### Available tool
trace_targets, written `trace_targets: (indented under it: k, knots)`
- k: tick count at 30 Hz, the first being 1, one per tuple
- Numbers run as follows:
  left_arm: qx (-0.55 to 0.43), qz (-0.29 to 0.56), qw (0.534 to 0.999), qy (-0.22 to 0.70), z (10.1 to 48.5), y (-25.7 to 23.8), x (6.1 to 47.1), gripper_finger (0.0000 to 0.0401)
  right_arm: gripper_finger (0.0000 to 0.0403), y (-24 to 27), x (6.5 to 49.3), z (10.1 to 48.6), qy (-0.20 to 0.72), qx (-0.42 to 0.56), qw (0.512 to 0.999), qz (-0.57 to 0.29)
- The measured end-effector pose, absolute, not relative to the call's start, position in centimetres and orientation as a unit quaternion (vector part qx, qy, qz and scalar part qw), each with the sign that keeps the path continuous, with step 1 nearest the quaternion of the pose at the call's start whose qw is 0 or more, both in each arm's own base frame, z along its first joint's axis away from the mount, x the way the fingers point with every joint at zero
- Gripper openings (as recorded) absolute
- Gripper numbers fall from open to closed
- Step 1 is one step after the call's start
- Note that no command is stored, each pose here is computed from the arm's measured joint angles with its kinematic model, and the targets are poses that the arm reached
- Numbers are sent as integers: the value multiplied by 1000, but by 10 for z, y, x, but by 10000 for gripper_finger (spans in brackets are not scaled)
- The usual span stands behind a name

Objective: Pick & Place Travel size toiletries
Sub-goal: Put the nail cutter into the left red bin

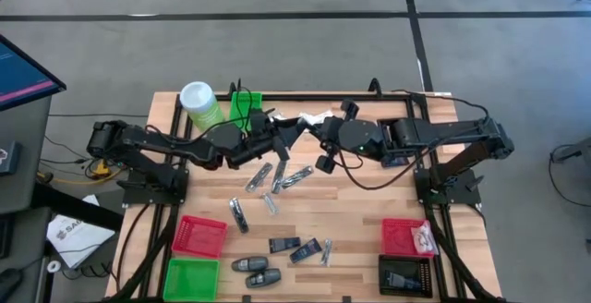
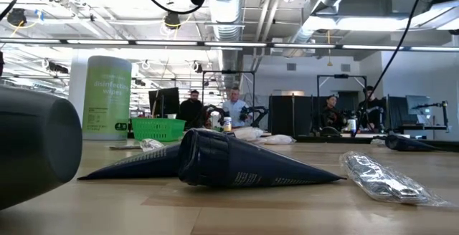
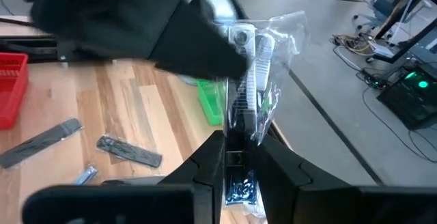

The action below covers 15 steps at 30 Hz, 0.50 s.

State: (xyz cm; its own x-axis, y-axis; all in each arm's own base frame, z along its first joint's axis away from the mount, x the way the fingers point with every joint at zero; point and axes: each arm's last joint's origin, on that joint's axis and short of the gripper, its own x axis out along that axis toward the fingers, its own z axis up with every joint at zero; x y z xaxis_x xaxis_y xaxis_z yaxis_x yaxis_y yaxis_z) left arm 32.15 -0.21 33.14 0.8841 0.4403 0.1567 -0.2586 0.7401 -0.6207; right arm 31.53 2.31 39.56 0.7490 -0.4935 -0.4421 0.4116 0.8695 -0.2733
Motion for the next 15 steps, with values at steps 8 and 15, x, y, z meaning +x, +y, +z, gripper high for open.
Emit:
trace_targets:
  k: [8,15]
  knots:
    - [-309,211,915,-150,330,3,321,159,61,19,316,396,257,-78,930,-250]
    - [-323,213,909,-156,330,10,321,159,61,19,316,396,257,-83,928,-255]
